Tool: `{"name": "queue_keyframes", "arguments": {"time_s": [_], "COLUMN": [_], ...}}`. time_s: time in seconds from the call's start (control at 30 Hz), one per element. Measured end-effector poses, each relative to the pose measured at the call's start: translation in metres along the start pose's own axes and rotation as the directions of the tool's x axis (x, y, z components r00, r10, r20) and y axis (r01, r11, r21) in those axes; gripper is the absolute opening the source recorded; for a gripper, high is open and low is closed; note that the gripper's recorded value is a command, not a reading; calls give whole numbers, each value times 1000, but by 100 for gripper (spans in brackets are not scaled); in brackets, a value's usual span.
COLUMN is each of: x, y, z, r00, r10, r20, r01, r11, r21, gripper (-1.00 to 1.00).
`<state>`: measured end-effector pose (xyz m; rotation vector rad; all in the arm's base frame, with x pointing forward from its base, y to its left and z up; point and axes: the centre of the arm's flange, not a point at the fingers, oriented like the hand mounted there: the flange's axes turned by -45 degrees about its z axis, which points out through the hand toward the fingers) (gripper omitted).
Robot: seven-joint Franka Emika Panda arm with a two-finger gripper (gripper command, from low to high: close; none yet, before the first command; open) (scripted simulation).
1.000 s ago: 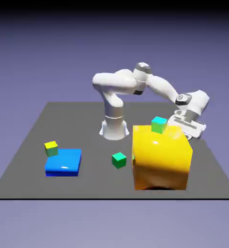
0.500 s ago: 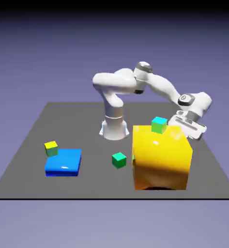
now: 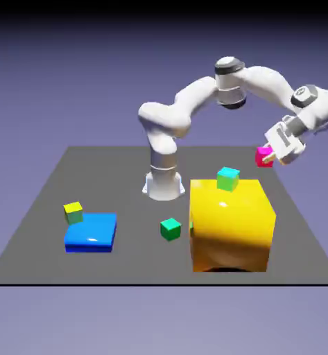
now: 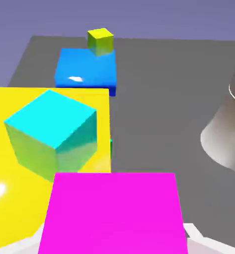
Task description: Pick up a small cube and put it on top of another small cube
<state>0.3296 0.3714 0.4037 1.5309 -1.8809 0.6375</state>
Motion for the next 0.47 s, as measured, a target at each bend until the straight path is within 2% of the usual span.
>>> {"name": "queue_keyframes", "arguments": {"time_s": [0.17, 0.37, 0.4, 0.47], "x": [52, 37, 35, 35], "y": [-66, -58, -57, -57], "z": [27, 84, 90, 90], "r00": [979, 979, 979, 979], "r10": [205, 204, 205, 205], "r20": [5, 5, 5, 5], "r01": [-200, -199, -200, -200], "r11": [962, 962, 962, 962], "r21": [-185, -186, -185, -187], "gripper": [-100, -100, 100, 100]}}
